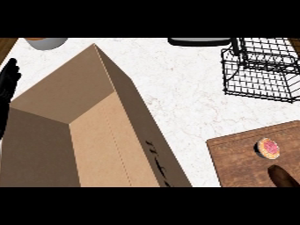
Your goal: Pick the sweet potato from the cutting board and place it in the tiered basket
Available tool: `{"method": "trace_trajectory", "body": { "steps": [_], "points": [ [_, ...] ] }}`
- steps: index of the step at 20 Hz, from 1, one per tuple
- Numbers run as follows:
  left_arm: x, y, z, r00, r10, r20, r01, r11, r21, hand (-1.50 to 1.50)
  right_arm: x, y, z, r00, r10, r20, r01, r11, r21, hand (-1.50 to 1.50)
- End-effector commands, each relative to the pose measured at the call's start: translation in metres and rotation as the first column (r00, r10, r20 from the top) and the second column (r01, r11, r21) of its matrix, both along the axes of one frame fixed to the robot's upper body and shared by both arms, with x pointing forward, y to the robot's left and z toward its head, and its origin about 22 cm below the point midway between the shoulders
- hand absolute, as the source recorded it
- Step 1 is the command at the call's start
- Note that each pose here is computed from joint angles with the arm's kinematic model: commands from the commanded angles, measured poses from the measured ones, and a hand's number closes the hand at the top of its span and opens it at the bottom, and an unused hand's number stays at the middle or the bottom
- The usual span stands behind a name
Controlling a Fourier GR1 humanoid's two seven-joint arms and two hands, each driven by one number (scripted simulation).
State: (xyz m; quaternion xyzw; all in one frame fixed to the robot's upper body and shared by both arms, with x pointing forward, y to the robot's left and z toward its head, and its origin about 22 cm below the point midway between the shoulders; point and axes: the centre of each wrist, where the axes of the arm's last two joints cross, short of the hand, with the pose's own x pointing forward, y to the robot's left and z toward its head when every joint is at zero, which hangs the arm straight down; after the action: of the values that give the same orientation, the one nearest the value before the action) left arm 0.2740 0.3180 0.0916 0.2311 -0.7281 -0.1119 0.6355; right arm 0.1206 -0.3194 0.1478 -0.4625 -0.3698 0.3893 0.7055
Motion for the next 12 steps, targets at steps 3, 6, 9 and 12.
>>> {"method": "trace_trajectory", "body": {
  "steps": [3,6,9,12],
  "points": [
    [-0.016,-0.013,-0.048,0.992,-0.023,-0.120,0.014,0.997,-0.077,0.00,0.004,0.011,-0.016,0.999,-0.025,-0.041,0.024,0.999,-0.026,-1.50],
    [-0.002,-0.019,-0.042,0.991,-0.010,-0.137,0.001,0.998,-0.064,0.00,0.007,0.020,-0.023,0.999,-0.004,-0.041,0.002,0.998,-0.056,-1.50],
    [-0.003,-0.013,-0.041,0.992,-0.003,-0.127,-0.006,0.998,-0.070,0.00,0.002,0.026,-0.022,0.998,0.036,-0.048,-0.041,0.993,-0.114,-1.50],
    [0.003,-0.014,-0.043,0.989,-0.015,-0.146,0.005,0.998,-0.064,0.00,0.005,0.025,-0.031,1.000,0.009,-0.030,-0.013,0.986,-0.165,-1.50]
  ]
}}
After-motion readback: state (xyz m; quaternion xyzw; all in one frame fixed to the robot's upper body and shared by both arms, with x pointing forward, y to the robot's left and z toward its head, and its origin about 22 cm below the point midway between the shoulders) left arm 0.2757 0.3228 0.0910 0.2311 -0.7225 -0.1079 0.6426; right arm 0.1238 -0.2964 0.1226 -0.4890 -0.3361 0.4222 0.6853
